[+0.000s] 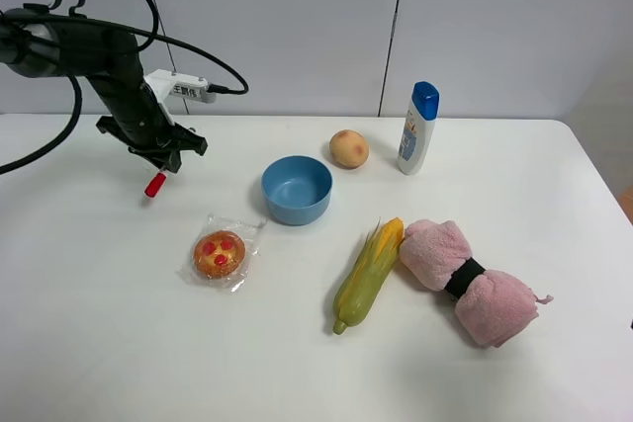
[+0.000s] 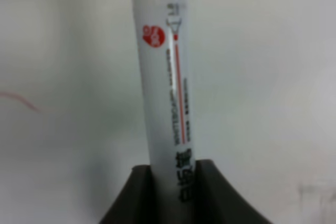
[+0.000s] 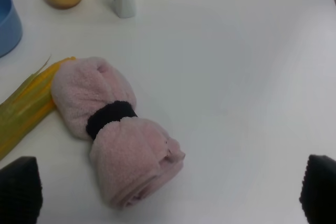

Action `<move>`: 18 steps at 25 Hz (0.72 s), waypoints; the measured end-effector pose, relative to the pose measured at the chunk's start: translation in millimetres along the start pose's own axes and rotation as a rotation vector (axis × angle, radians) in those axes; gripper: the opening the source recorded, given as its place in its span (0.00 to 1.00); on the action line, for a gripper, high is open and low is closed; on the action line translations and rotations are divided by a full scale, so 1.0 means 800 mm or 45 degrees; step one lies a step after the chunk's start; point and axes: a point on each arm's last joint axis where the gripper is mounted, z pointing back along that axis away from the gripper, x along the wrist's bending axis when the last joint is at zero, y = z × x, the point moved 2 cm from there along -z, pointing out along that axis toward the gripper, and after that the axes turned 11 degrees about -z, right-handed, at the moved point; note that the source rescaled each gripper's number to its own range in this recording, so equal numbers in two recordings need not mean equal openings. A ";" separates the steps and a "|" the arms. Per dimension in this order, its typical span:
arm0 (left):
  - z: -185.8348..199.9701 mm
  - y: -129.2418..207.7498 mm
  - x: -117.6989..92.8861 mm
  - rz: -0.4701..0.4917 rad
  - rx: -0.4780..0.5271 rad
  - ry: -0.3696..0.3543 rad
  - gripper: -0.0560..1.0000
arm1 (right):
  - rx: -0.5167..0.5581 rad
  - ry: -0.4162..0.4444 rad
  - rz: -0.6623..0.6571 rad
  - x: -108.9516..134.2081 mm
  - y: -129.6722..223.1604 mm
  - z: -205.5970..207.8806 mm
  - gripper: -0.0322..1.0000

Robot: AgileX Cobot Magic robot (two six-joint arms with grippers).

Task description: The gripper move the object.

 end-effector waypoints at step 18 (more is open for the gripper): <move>0.049 -0.083 -0.053 -0.933 -0.353 -0.128 0.05 | 0.000 0.000 0.000 0.000 0.000 0.000 1.00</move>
